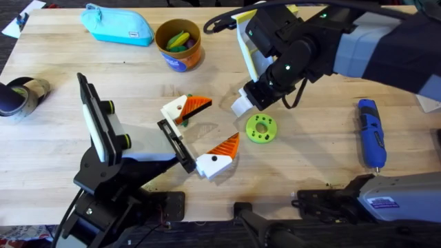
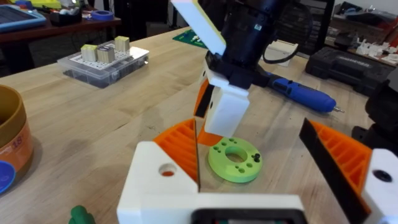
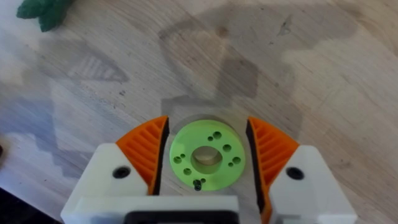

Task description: Pick up the gripper from the table and insert it into the empty holder that is missing its gripper. Then pick up a screw, insert it into the mounting hole, and use the screwdriver to tighten it. Finally, clean up the table by picking up the vegetable and placing it into the bucket.

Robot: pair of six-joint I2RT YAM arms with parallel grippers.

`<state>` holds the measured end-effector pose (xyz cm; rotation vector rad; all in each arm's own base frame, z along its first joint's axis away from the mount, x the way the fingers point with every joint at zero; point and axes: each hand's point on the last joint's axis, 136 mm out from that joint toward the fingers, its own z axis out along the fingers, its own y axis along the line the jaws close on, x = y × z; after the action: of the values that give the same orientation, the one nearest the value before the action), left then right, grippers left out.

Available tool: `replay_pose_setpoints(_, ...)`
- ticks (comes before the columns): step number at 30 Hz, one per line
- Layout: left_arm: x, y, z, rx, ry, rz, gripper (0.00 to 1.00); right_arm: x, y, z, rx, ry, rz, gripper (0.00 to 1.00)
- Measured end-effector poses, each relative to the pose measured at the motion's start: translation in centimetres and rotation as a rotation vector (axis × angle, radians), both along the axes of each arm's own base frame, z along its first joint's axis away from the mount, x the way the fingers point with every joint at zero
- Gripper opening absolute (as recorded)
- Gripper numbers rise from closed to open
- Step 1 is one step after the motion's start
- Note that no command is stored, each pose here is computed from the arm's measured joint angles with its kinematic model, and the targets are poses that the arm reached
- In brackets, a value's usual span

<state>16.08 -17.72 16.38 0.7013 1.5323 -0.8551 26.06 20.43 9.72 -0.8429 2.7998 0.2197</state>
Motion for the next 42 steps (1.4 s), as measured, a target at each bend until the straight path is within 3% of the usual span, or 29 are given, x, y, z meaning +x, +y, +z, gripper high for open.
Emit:
replay_pose_setpoints(6,0.0,0.0,0.1,-0.002,-0.002,0.001,0.992,-1.1,-0.7,0.0,-0.024,0.041,-0.006,0.727)
replay_pose_setpoints(10,0.0,0.0,0.0,-0.002,-0.001,0.002,0.992,-2.3,-1.9,2.0,-0.020,0.036,-0.026,0.727)
replay_pose_setpoints(18,0.1,0.0,0.0,-0.001,-0.001,0.005,0.992,-5.1,-4.0,7.9,0.044,-0.127,-0.073,0.727)
replay_pose_setpoints(24,0.1,0.0,0.0,-0.001,-0.001,0.005,0.992,-7.9,-3.9,4.0,0.026,-0.086,-0.035,0.727)
replay_pose_setpoints(30,0.1,0.0,0.0,-0.001,-0.001,0.005,0.992,-8.9,-3.5,0.4,-0.017,-0.034,-0.019,0.727)
replay_pose_setpoints(31,0.1,0.0,0.0,-0.001,-0.001,0.005,0.992,-8.7,-3.4,0.2,-0.017,-0.034,-0.021,0.710)
replay_pose_setpoints(34,0.1,0.0,0.1,-0.002,-0.001,0.005,0.992,-8.5,-3.2,-0.2,-0.023,-0.029,-0.029,0.531)
replay_pose_setpoints(42,0.1,0.0,0.1,-0.002,-0.002,0.005,0.992,-8.7,-3.4,-2.1,-0.084,0.030,-0.032,0.447)
